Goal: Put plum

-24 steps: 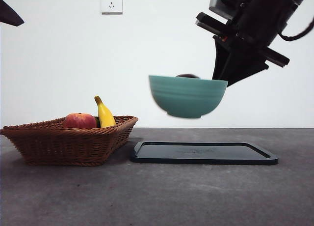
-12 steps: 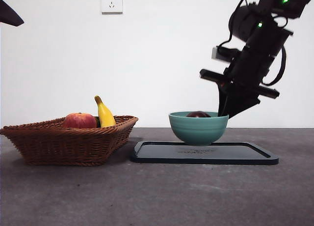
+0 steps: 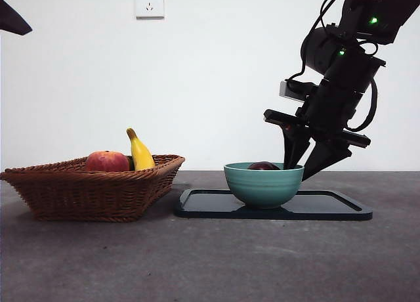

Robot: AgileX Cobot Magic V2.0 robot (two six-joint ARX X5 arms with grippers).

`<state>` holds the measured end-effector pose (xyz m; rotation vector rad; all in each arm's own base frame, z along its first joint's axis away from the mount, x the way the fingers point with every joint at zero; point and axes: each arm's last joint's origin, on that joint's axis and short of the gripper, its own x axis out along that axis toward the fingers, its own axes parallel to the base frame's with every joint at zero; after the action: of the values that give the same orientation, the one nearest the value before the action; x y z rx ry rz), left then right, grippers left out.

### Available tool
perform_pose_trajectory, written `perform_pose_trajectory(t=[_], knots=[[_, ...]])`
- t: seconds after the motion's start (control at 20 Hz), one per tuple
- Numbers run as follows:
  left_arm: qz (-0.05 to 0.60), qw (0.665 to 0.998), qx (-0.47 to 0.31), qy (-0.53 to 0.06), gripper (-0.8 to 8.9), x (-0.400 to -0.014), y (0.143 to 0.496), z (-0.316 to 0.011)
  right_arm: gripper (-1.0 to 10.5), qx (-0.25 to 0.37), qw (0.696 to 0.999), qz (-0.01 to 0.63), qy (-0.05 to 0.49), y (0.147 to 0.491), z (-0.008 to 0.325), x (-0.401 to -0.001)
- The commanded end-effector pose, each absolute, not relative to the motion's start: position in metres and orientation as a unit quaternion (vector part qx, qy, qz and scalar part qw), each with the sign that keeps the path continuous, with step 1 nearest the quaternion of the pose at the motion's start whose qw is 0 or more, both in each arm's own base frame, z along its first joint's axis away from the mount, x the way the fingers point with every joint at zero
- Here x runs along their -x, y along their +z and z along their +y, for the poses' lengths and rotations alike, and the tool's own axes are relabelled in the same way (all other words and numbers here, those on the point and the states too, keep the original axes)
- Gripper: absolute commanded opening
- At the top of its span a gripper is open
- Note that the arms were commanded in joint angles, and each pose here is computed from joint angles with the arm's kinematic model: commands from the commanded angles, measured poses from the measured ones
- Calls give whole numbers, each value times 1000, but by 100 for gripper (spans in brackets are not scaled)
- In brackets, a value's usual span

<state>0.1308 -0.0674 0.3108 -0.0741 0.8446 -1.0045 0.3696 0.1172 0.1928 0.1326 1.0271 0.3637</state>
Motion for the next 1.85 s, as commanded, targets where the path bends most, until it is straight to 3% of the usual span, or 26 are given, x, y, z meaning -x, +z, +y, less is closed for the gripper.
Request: perform_pose_trajectory(t=[0.05, 0.25, 0.5, 0.75, 0.9, 1.2, 1.45, 1.85], knots=[[382, 793, 30, -474, 401, -132, 314, -68, 196, -75, 859, 479, 167, 206, 119, -370], [382, 793, 30, -474, 401, -132, 314, -68, 196, -83, 889, 412, 182, 265, 112, -347], [381, 793, 30, -474, 401, -132, 314, -68, 196, -57, 908, 350, 225, 349, 97, -270], [370, 798, 28, -476, 401, -134, 316, -69, 196, -30, 909, 329, 253, 383, 82, -196], [370, 798, 28, -476, 401, -134, 316, -69, 195, -29, 904, 323, 279, 379, 76, -162], [370, 797, 28, -476, 401, -134, 316, -69, 196, -40, 872, 340, 349, 336, 69, -116], [370, 797, 28, -476, 401, -134, 316, -69, 196, -51, 852, 358, 378, 308, 64, -99], [370, 797, 28, -476, 401, -134, 316, -69, 196, -50, 853, 356, 378, 306, 63, -97]])
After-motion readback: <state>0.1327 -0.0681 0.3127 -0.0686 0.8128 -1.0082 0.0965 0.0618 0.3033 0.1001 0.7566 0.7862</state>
